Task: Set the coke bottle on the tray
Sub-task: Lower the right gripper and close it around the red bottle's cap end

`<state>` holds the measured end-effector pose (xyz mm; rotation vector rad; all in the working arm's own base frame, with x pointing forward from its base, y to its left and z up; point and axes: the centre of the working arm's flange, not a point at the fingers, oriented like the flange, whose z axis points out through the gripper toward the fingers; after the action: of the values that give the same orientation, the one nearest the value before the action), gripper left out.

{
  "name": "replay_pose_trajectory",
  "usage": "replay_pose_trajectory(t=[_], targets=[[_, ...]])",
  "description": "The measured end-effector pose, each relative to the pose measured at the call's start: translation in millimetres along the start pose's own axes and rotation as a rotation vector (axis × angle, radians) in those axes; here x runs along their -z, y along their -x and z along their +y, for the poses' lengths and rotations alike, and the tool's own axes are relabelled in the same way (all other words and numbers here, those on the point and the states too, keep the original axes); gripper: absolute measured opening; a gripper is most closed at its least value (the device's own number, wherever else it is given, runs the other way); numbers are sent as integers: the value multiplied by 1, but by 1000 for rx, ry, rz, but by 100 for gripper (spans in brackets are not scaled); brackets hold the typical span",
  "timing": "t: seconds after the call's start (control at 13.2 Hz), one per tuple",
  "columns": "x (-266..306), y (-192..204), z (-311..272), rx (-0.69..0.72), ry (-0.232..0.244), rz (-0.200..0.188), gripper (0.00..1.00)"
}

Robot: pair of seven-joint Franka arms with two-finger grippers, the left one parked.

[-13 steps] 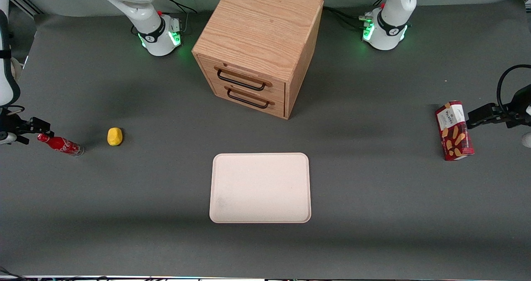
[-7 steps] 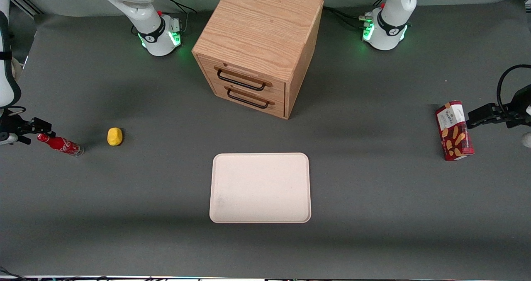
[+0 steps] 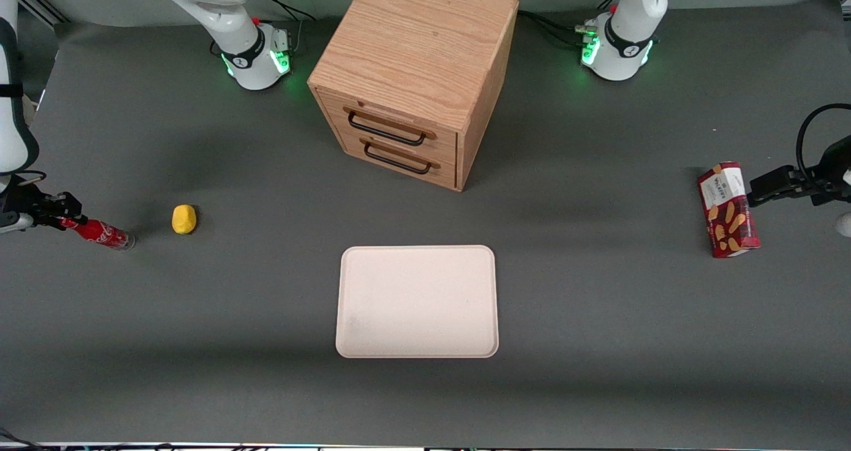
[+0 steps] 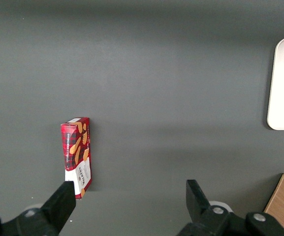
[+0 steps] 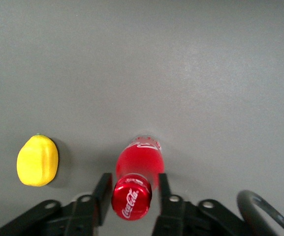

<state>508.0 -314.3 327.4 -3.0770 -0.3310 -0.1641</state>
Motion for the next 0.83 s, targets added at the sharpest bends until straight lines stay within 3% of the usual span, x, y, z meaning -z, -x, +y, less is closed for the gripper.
replay_pose_trajectory(t=[0.15, 0.45, 0.83], targets=[[1, 0, 0, 2, 1, 1, 32], [19, -9, -1, 15, -9, 11, 32], [129, -40, -9, 101, -68, -35, 32]])
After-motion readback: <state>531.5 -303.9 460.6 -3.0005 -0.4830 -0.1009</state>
